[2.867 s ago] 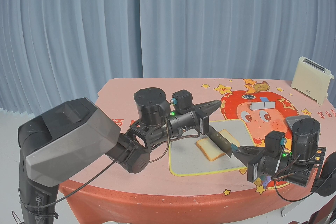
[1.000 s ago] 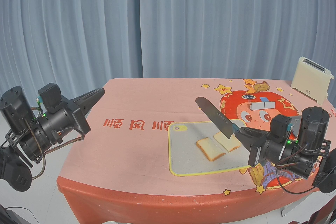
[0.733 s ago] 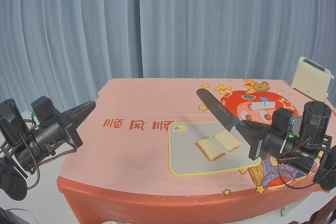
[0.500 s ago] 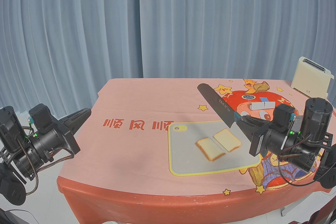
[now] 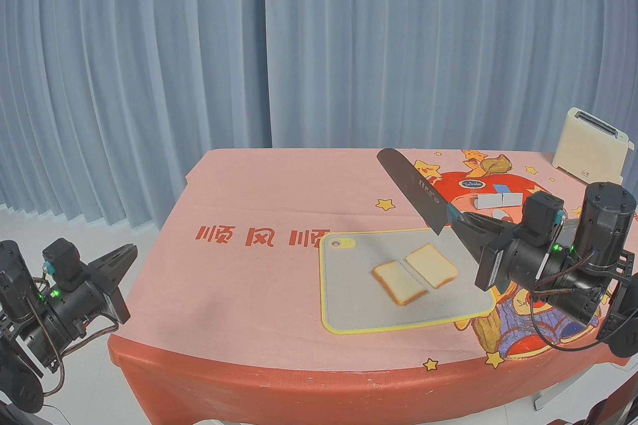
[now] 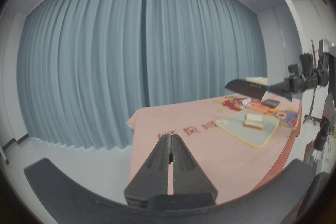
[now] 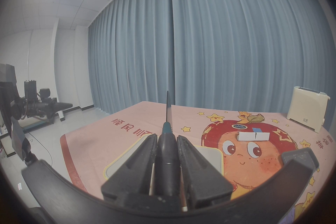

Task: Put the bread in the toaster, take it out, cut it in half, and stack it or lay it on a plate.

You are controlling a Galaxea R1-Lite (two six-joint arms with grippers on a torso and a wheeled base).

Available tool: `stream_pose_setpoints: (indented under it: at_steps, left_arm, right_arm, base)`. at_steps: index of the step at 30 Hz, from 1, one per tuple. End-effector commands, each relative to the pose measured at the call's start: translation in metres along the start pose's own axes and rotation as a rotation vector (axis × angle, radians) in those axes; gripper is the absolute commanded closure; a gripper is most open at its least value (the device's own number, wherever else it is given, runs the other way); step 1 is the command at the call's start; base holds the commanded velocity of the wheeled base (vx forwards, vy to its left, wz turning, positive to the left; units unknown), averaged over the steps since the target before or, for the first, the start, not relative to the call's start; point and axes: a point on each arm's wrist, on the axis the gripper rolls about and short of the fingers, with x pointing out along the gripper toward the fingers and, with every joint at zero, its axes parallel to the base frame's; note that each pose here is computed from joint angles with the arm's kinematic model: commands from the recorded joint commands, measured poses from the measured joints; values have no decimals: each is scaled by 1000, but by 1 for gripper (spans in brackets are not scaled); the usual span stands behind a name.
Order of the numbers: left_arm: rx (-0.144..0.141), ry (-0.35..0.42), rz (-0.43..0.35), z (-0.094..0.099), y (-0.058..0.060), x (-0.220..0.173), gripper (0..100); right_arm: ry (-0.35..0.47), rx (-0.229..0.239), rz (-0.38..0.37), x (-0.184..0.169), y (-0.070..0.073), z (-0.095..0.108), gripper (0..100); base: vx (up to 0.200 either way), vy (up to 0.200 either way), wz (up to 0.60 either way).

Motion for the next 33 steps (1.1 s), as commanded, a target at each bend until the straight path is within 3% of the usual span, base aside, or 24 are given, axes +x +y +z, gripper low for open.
stream_pose_setpoints:
  at_steps: [1,4,6,9,10,11,12,17,27,30,33]
  left_arm:
    - [-3,49,61,-11,6,-16,100]
    - [-19,21,65,-6,4,-26,100]
    - [-23,61,62,-9,3,-32,100]
    - [-8,93,61,-12,-1,-49,100]
    - [14,89,61,-12,-4,-63,100]
    - [14,89,61,-12,-4,-63,100]
    - [32,84,60,-14,-7,-79,100]
    - [26,129,55,-29,-15,-109,100]
    - [48,39,61,-50,-25,-150,100]
    - [48,58,59,-61,-27,-157,100]
    - [40,11,64,-63,-28,-162,100]
  right_arm:
    - [-18,2,1,-3,0,4,100]
    - [-35,4,4,-4,0,7,100]
    - [-48,6,3,-5,0,10,100]
    - [-56,8,4,-7,0,12,100]
    - [-60,7,4,-8,0,12,100]
    - [-60,7,4,-8,0,12,100]
    - [-72,9,5,-10,-1,15,100]
    - [-77,10,7,-11,0,16,100]
    - [-80,8,11,-11,0,16,100]
    - [-86,11,10,-12,0,18,100]
    - [-98,15,9,-14,-1,20,100]
  base:
    - [0,0,0]
    - [0,0,0]
    - [0,0,0]
    - [0,0,0]
    - [0,0,0]
    - [0,0,0]
    - [0,0,0]
    - [0,0,0]
    - [0,0,0]
    - [0,0,0]
    - [0,0,0]
